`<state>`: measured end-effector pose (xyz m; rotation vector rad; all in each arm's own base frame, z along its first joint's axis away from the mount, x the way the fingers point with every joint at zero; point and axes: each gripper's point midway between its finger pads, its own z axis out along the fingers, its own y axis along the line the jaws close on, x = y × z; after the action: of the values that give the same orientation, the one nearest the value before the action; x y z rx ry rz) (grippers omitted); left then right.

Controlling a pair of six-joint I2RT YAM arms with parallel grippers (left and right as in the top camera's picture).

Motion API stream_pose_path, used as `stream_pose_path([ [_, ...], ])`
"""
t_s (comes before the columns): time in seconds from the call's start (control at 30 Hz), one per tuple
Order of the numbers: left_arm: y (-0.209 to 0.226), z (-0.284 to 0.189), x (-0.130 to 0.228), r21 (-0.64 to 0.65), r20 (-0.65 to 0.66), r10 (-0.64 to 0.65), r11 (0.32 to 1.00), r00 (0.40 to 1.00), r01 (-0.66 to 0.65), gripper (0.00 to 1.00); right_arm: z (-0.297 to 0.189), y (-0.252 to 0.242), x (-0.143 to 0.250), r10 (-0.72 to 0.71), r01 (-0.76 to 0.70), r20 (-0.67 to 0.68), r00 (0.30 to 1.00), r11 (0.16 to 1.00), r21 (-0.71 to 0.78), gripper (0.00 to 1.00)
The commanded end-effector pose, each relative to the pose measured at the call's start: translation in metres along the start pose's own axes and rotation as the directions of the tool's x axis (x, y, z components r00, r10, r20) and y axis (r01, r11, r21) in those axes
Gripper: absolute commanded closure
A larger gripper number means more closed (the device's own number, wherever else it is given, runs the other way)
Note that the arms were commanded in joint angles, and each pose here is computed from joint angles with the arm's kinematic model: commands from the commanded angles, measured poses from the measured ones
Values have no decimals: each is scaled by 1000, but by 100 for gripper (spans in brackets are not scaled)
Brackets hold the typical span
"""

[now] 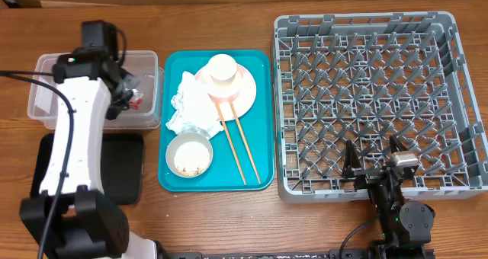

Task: Sort waste into correct bins and load items into the dishwasher
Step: 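Carry the red wrapper left and release it into the clear bin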

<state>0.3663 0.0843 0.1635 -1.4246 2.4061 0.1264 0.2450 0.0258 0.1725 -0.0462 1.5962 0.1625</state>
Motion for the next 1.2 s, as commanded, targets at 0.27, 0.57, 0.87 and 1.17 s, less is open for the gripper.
stream_pose_path([
  [0.27,10,88,-37,-72,-26,-106,992,994,104,93,0,-1,1,-5,5,7,1000,1000,3,0],
  [0.57,0,107,-61,40,-35,-144,989,989,145,58,0,-1,1,-5,5,7,1000,1000,3,0],
  [0.87,-23,51,-73,183,-8,55,982,998,-53,43,0,-1,1,-5,5,7,1000,1000,3,0],
  [1.17,-21,-43,-36,339,-57,202,925,978,-172,43,0,-1,1,-5,5,7,1000,1000,3,0],
])
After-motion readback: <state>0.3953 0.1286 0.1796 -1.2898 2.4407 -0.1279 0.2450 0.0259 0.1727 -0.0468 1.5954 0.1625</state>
